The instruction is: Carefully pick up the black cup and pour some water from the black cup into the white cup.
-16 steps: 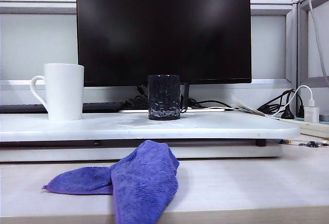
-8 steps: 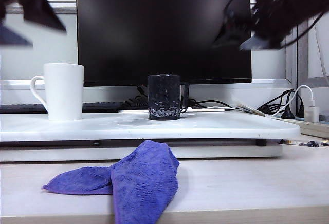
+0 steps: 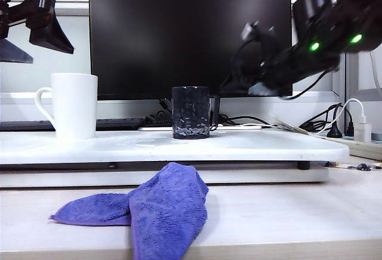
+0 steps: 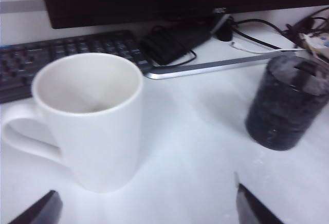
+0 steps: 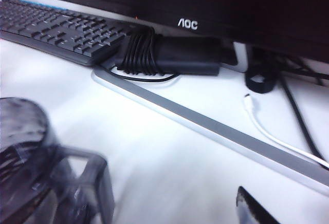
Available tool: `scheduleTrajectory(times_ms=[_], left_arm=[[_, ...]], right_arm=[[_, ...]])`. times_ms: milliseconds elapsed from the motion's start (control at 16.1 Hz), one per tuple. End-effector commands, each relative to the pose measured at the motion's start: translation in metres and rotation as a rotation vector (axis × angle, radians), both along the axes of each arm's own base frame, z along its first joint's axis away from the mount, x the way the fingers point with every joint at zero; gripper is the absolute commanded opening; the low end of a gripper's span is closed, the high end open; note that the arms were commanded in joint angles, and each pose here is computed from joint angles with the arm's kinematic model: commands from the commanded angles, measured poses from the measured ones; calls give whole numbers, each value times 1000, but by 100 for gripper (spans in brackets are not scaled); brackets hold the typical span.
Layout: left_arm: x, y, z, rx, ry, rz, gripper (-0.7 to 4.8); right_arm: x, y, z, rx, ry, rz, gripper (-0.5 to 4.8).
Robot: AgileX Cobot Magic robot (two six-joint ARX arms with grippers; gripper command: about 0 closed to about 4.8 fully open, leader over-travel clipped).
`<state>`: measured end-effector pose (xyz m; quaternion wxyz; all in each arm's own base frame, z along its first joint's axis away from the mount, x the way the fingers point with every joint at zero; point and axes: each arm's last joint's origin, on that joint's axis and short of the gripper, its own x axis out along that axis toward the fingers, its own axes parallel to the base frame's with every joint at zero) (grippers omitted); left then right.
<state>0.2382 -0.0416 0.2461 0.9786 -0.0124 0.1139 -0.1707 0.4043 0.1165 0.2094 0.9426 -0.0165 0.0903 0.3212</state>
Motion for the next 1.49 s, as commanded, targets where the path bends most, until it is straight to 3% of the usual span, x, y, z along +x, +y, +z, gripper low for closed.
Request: scheduleTrajectory(times_ms=[62,620,682,806,868,1364,1488], left_arm=[[1,0,3,3,-23,19,463],[0,0,2,9,-10,19,463],[0,0,1,11,0,19,463],[0,0,-2,15,26,19,463],[-1,0,-2,16,33,19,463],[-2,1,-8,26,92,19,463],[-3,1,-10,29,111,18,463]], right_arm=[[2,9,-1,0,-17,22,449],[12,22,-37,13,-59,38,422],[12,23,-38,13,-58,41,381],[11,26,-38,16,-70,48,131],[11,27,-37,19,-79,50,100],[9,33,-34,28,-103,64,100],[9,33,-34,28,-102,64,-4]])
